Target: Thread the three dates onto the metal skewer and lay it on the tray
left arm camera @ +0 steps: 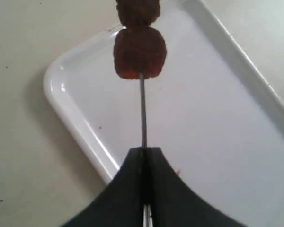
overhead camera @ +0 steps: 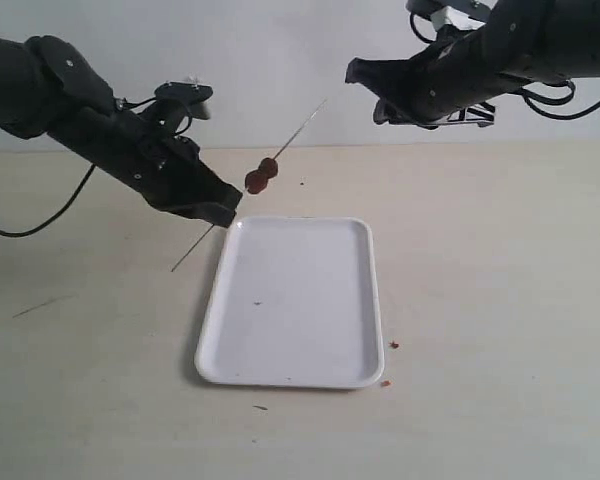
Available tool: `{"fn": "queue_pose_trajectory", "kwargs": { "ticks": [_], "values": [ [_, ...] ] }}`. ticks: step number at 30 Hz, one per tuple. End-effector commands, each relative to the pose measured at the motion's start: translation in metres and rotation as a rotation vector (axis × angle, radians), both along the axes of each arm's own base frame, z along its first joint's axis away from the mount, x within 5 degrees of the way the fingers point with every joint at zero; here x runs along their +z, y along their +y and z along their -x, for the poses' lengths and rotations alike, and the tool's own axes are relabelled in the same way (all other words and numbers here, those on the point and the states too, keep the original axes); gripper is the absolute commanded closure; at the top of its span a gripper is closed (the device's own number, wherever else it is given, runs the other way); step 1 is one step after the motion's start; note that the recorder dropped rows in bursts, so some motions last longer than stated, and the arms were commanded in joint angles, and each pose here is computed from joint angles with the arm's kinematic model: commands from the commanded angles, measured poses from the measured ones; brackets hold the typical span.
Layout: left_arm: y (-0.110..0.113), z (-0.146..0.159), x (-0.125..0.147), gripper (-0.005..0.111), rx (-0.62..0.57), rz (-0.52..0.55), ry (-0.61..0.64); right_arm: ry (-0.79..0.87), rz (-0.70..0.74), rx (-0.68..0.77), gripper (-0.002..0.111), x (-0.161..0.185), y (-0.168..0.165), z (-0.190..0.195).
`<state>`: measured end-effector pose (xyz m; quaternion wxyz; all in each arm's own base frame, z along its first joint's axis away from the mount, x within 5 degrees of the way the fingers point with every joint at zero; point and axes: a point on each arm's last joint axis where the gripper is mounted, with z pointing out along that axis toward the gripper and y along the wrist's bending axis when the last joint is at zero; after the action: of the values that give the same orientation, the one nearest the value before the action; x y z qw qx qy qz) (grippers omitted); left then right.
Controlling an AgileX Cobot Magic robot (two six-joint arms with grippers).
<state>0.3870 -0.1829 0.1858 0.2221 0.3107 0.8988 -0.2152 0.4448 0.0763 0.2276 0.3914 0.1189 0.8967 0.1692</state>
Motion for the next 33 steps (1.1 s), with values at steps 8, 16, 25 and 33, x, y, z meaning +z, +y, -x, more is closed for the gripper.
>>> {"fn": "queue_pose_trajectory", "kwargs": {
  "ticks": [8, 16, 25, 33],
  "values": [
    [-0.017, 0.003, 0.006, 0.107, 0.059, 0.116, 0.032, -0.113, -0.146, -0.145, 0.091, 0.014, -0.012, -0.008],
    [-0.035, 0.005, -0.003, 0.107, 0.030, 0.164, 0.012, -0.111, -0.174, -0.160, 0.091, 0.015, -0.011, -0.008],
    [-0.051, 0.008, -0.007, 0.107, 0.003, 0.163, -0.027, -0.081, -0.173, -0.144, 0.091, 0.013, -0.010, -0.007],
    [-0.053, 0.015, -0.010, 0.107, -0.075, 0.168, 0.025, -0.181, -0.154, -0.179, 0.091, 0.019, -0.014, -0.012]
  ]
}}
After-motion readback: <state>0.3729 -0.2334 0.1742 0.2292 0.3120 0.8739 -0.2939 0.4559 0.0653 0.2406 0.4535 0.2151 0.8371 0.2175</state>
